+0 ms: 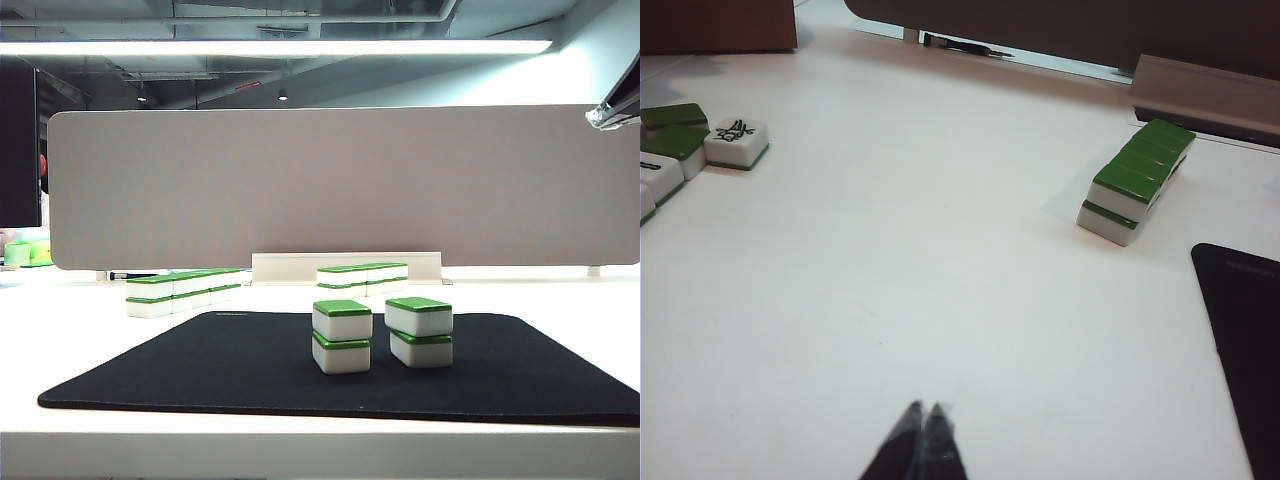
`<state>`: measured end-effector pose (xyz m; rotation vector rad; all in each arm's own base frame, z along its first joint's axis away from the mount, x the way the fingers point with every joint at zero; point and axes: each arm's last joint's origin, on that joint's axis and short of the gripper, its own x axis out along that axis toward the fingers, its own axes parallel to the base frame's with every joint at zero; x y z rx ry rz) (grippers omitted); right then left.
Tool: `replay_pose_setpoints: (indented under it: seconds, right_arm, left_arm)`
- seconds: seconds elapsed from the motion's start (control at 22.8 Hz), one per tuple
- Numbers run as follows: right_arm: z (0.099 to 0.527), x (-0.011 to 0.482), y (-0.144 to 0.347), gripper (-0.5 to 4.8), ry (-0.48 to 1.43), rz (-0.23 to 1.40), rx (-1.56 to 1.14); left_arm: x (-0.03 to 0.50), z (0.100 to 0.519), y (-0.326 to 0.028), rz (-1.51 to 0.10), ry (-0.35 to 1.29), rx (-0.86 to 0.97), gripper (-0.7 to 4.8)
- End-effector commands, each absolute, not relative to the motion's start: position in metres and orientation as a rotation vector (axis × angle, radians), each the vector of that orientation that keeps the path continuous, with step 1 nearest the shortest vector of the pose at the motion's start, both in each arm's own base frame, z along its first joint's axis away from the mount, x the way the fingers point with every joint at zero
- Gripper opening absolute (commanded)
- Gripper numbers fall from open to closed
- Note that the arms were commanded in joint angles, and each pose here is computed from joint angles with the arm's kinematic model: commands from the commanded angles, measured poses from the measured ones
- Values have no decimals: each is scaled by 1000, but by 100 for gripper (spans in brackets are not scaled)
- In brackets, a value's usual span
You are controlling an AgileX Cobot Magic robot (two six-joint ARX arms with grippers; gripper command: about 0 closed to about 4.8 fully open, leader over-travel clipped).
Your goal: Take a mahjong tile from the mahjong wall and then place it on the table close to you.
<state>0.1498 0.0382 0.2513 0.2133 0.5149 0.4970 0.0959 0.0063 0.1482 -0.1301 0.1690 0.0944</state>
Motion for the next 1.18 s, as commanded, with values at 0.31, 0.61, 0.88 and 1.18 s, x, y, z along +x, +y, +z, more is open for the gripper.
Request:
replay_pose_setpoints:
  seconds: [0.31, 0.61, 0.88, 1.18]
  right_arm:
    - [254, 150, 38, -1, 490, 498, 188]
    - [246, 138, 28, -1, 390, 326, 158]
    - [213, 114, 14, -1, 253, 182, 123]
    - [181, 101, 7, -1, 156, 76, 119]
  left_arm:
    - [96, 147, 6, 84, 180, -128, -5]
    - [96, 147, 6, 84, 180, -128, -6]
    - [96, 147, 6, 84, 180, -128, -6]
    - [96, 147, 6, 84, 180, -128, -6]
